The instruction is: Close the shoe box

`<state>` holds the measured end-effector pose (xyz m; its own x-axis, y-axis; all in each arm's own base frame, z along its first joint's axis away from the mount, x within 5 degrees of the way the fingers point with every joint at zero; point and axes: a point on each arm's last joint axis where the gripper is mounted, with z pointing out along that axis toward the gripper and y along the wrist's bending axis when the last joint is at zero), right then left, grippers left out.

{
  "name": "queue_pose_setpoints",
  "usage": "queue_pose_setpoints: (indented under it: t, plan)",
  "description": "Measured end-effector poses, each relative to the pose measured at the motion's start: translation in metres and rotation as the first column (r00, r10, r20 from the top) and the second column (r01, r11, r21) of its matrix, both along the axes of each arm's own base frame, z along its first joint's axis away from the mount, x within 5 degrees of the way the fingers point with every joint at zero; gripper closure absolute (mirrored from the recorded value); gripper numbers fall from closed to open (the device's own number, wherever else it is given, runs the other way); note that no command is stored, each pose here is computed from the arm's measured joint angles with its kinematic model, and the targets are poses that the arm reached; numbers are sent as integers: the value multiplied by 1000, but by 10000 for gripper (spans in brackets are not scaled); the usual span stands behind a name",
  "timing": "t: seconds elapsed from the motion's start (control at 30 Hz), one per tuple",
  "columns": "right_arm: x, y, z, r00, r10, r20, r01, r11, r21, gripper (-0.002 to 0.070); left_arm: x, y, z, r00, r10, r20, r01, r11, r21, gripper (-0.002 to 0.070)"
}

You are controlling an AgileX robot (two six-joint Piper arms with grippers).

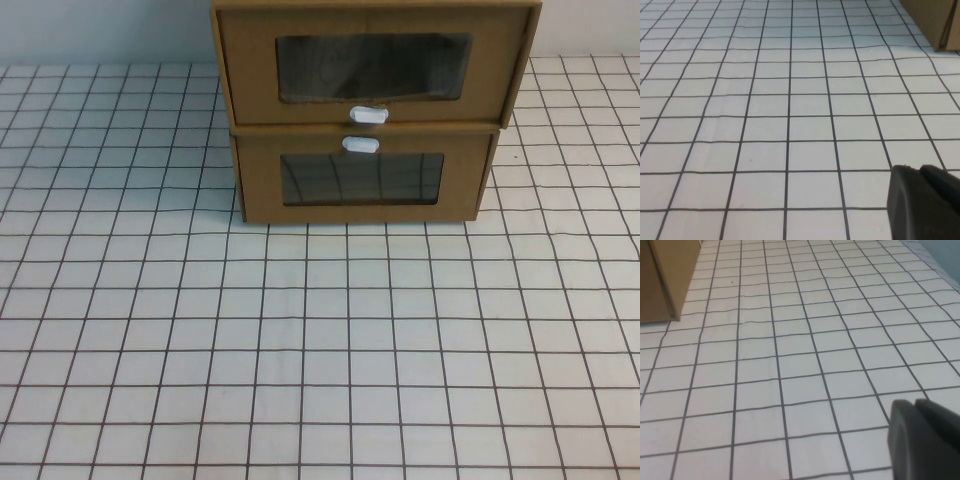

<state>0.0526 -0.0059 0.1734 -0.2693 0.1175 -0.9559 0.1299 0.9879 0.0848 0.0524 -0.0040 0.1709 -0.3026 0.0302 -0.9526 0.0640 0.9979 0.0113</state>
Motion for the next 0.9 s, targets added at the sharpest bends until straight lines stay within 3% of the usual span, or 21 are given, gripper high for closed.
queue_pose_setpoints:
  t: [0.9]
  plan:
    - [0,0,0,1000,0,0,0,1000,0,689,0,0,-1,1000,0,-9,0,1000,-1,677]
